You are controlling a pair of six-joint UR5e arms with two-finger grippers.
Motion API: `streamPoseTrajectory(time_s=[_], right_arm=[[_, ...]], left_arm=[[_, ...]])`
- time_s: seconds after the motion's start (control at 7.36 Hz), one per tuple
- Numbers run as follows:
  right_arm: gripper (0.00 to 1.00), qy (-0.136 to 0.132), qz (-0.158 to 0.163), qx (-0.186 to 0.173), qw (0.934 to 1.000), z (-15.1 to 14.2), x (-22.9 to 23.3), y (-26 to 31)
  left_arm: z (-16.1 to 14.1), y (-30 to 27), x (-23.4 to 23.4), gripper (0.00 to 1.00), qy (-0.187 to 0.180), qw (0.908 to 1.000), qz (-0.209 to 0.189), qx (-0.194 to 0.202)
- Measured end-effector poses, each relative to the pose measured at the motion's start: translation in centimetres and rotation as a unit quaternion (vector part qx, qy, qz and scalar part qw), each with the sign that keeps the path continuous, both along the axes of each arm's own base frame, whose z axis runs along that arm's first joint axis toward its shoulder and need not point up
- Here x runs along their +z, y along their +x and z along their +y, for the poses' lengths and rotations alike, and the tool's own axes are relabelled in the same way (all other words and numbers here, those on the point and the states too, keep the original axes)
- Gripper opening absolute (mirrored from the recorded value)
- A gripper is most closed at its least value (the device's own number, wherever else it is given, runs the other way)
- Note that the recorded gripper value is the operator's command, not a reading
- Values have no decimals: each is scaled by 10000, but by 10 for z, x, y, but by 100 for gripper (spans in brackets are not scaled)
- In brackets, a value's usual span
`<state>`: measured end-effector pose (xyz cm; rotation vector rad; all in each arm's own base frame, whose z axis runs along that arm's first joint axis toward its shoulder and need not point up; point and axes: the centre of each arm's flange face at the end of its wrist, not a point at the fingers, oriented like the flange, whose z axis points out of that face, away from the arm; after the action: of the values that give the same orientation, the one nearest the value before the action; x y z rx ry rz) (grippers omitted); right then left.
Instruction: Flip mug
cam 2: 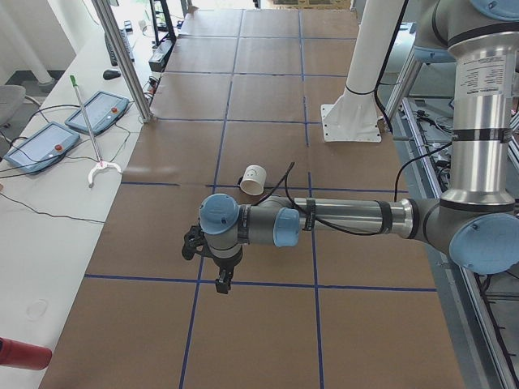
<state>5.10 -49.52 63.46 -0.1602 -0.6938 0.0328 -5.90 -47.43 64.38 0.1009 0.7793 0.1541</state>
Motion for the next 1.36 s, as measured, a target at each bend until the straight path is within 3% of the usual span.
streamPoseTrajectory(time_s=[0.54, 0.95, 1.36], right_arm=[[100, 0, 0, 0, 10000, 0, 0, 0], [100, -2, 0, 0, 10000, 0, 0, 0], [100, -1, 0, 0, 10000, 0, 0, 0]], left_arm=[[-11, 2, -18, 100, 456, 9989, 24, -146], [-3, 54, -22, 100, 487, 9949, 89, -878], [49, 149, -35, 100, 477, 9808, 1083, -1548]])
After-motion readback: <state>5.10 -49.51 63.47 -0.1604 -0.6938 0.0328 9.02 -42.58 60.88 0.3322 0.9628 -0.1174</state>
